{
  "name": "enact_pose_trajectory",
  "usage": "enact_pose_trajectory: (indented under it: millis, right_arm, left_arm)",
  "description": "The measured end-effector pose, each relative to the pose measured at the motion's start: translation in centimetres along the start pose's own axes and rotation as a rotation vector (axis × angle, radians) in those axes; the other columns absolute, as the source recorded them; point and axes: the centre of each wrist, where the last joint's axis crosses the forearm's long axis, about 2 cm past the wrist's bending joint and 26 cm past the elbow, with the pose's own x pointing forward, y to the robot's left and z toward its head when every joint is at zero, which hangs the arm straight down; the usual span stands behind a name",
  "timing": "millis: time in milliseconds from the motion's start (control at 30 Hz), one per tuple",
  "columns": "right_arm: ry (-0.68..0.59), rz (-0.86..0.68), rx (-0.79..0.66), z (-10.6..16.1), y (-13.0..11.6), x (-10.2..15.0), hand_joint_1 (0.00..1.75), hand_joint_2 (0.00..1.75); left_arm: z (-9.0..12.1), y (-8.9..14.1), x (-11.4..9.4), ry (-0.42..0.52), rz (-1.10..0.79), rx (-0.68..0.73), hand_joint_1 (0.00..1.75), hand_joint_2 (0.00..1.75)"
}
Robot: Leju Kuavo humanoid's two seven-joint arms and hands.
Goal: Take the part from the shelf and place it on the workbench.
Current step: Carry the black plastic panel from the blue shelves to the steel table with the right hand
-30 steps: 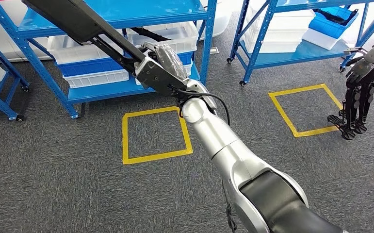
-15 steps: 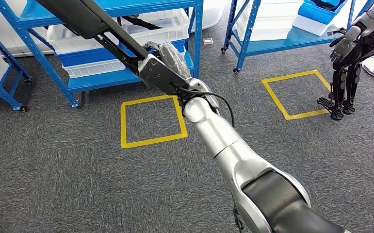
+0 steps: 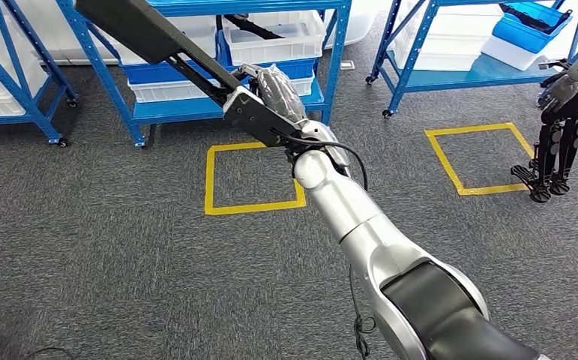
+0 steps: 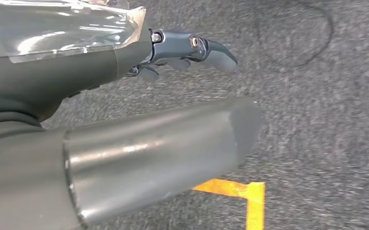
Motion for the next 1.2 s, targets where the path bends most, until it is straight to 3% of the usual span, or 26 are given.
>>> enact_pose_trajectory:
  millis: [867,1200]
  right_arm:
    - [-0.005,0.038,-0.017,0.2,-1.5,0.1,1.75,1.75]
    - [0.009,0.033,-0.079,3.0,-2.5,-1.9,1.75,1.75]
  left_arm:
    - [0.2,-0.1,-0.4,-0.003,-0.009,-0.001,0.00,0.00]
    - [0.4,-0.3,-0.5,-0.003,-0.033,-0.012,0.00,0.00]
